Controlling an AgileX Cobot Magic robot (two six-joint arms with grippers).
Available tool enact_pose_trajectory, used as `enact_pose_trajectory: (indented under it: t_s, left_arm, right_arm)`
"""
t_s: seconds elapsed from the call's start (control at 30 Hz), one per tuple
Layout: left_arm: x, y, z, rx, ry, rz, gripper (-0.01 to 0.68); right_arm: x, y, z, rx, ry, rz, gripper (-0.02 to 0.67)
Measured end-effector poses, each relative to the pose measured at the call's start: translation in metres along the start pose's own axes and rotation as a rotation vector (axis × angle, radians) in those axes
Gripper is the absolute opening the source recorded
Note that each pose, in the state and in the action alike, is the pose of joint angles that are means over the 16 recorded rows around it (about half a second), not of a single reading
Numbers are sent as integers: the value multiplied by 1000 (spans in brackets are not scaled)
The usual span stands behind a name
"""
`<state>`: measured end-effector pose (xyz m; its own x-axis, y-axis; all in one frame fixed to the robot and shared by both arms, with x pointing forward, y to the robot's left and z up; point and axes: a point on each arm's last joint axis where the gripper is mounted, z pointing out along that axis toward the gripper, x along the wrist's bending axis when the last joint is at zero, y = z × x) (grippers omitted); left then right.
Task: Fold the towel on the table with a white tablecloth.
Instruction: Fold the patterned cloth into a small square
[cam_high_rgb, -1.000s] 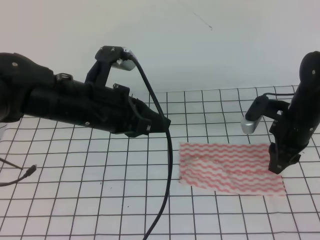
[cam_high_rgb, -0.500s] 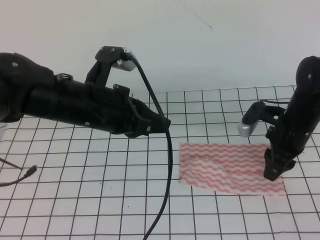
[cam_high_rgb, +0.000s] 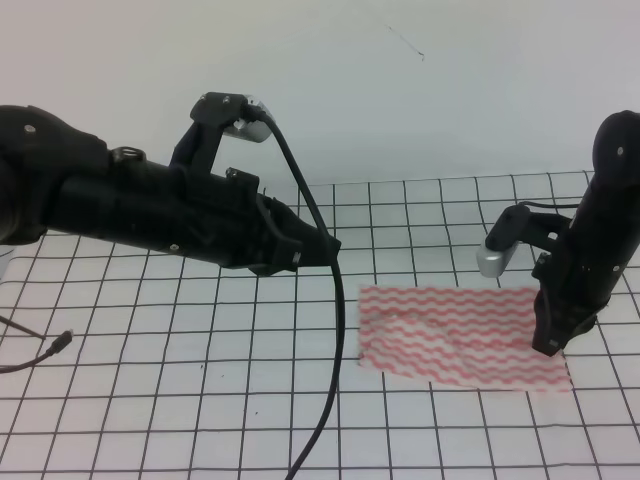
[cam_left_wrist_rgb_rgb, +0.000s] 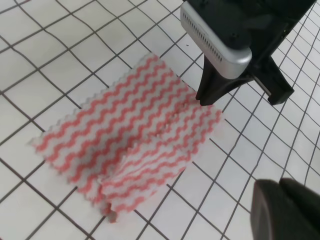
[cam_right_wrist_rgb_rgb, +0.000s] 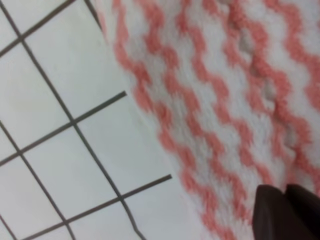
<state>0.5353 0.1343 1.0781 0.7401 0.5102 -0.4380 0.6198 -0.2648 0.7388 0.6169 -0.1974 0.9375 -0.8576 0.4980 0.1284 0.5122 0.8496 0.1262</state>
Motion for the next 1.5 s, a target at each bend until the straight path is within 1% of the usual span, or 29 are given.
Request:
enact_pose_trajectory:
  t_s: [0.1, 0.2, 0.33, 0.47, 0.8, 0.97, 1.07, 1.2, 1.37, 1.5]
  left_arm:
    - [0, 0, 0, 0, 0, 0, -1]
    - [0, 0, 0, 1, 0, 0, -1]
    - [0, 0, 0, 0, 0, 0, -1]
    - [0, 0, 0, 0, 0, 0, -1]
    - [0, 0, 0, 1, 2, 1, -2]
    - [0, 0, 0, 1, 3, 2, -2]
    - [0, 0, 0, 1, 2, 1, -2]
    - [0, 0, 0, 1, 2, 1, -2]
    - [0, 0, 0, 1, 2, 1, -1]
    - [0, 0, 0, 0, 2, 1, -1]
  right_arm:
    - [0, 0, 0, 2, -3, -7, 38]
    - [-1, 0, 0, 3, -11, -13, 17]
    - [-2, 0, 0, 1, -26, -18, 21]
    - [-4, 0, 0, -1, -40, -22, 69]
    - [-4, 0, 0, -4, -49, -24, 243]
    - [-4, 0, 0, -1, -41, -22, 287]
    - [-3, 0, 0, 0, -35, -21, 288]
    - [-2, 0, 0, -3, -26, -21, 267]
    - [-2, 1, 0, -10, -19, -23, 226]
    - [-1, 1, 0, -12, -16, -29, 177]
